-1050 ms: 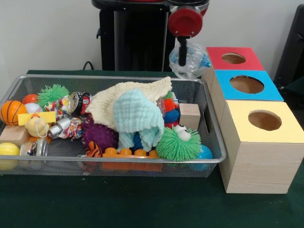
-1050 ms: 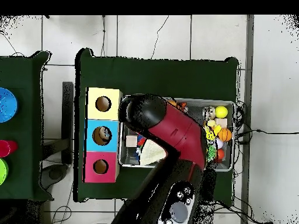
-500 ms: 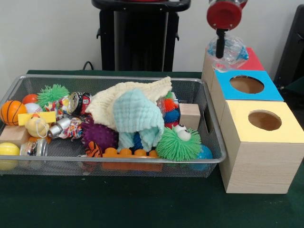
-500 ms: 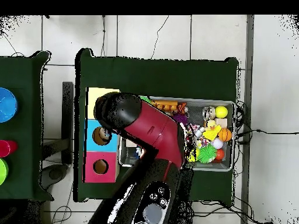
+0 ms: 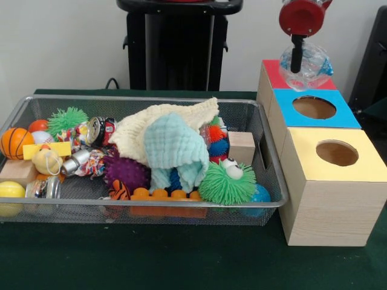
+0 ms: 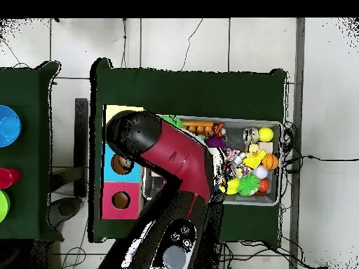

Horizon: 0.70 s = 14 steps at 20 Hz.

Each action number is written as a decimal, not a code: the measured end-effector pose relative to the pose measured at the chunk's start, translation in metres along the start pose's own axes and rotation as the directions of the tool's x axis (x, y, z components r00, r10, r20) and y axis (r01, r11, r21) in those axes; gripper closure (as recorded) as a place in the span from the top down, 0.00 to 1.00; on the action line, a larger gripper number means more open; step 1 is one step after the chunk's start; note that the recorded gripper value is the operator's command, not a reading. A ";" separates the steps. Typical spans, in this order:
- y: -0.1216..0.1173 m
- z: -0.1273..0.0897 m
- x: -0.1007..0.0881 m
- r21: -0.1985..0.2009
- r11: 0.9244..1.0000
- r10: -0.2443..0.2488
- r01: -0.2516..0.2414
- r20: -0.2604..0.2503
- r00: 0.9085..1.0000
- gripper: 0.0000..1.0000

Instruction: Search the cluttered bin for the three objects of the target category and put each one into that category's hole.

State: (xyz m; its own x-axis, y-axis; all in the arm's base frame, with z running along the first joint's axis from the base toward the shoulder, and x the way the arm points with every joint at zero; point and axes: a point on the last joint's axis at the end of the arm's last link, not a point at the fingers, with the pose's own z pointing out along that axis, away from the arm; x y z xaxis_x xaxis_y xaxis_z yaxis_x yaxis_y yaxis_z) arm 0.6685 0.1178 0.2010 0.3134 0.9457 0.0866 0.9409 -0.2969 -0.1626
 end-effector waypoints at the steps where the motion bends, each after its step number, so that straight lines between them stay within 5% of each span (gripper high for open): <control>1: 0.001 0.000 -0.001 -0.003 1.000 0.003 -0.003 -0.002 1.000 0.00; 8: 0.017 0.008 -0.019 -0.074 0.996 0.050 -0.051 -0.003 0.999 0.00; 14: 0.023 0.030 -0.042 -0.145 0.983 0.111 -0.109 0.008 0.994 0.00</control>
State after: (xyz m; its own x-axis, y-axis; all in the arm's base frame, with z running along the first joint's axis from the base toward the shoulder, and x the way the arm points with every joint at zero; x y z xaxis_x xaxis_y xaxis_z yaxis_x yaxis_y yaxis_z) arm 0.6732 0.0750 0.1645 0.4151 0.9078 0.0600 0.9098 -0.4142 -0.0264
